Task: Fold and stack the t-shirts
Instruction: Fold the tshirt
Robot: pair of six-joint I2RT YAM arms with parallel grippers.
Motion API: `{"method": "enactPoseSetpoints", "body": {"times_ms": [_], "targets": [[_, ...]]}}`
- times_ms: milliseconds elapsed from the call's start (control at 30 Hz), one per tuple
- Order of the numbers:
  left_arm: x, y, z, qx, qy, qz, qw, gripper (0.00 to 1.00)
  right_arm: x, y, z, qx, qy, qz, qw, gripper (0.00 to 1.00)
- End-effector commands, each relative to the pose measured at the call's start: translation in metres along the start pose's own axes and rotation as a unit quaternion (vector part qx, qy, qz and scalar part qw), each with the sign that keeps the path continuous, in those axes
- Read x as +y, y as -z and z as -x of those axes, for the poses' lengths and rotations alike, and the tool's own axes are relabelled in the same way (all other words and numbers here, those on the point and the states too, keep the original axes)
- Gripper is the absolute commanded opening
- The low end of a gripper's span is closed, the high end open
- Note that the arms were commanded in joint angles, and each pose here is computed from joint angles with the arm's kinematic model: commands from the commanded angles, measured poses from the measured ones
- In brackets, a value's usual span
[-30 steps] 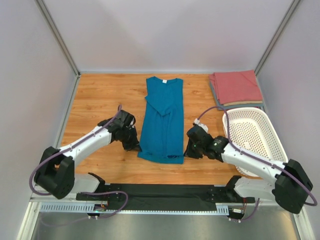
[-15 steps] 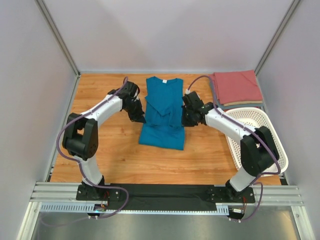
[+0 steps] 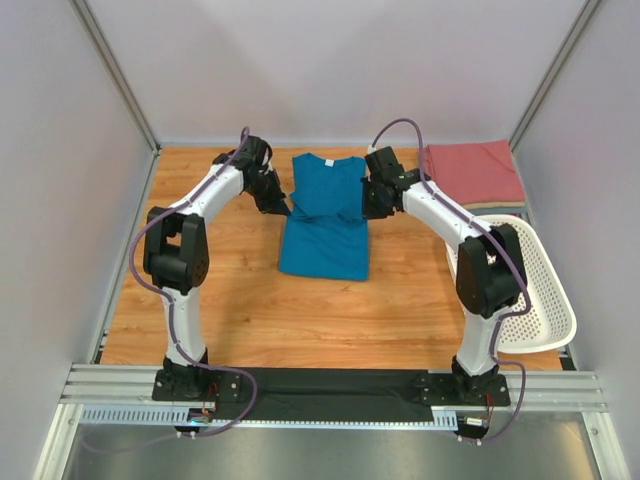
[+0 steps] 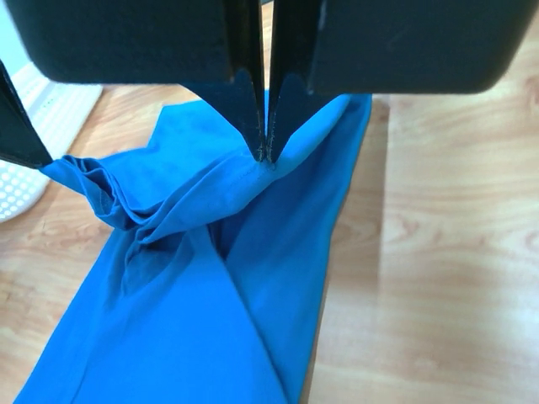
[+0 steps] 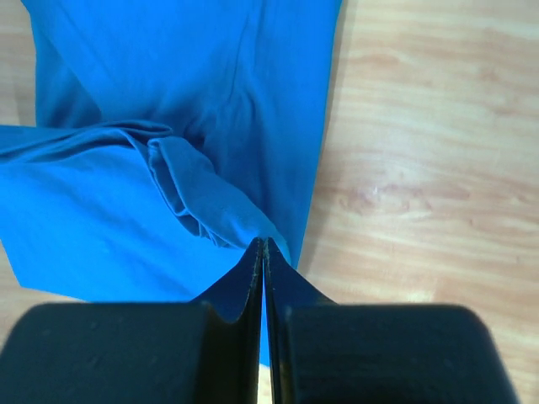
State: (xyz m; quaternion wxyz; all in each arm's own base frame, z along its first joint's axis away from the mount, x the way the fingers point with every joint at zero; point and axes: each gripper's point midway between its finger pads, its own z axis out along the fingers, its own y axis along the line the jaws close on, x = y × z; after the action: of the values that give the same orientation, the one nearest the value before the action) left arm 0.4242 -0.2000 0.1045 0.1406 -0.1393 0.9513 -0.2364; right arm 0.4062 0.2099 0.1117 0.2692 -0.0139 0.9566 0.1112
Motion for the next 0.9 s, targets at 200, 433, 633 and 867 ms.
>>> {"method": "enactPoseSetpoints", "body": {"times_ms": [200,433,633,867], "targets": [[-0.005,-0.023,0.04,0.0,0.002,-0.032,0.999,0.0,0.0,-0.024,0.052,-0.028,-0.004,0.026,0.999,0.0],[-0.011,-0.035,0.06,-0.019,0.003,-0.054,0.998,0.0,-0.007,-0.049,0.069,-0.034,-0.018,0.032,0.999,0.0],[-0.009,-0.049,0.063,-0.011,0.001,-0.056,0.998,0.0,-0.007,-0.07,0.071,-0.023,-0.024,0.047,0.998,0.0],[0.004,-0.033,0.071,-0.035,0.008,-0.014,0.999,0.05,-0.013,-0.064,0.089,-0.045,-0.042,0.033,0.998,0.0]]}}
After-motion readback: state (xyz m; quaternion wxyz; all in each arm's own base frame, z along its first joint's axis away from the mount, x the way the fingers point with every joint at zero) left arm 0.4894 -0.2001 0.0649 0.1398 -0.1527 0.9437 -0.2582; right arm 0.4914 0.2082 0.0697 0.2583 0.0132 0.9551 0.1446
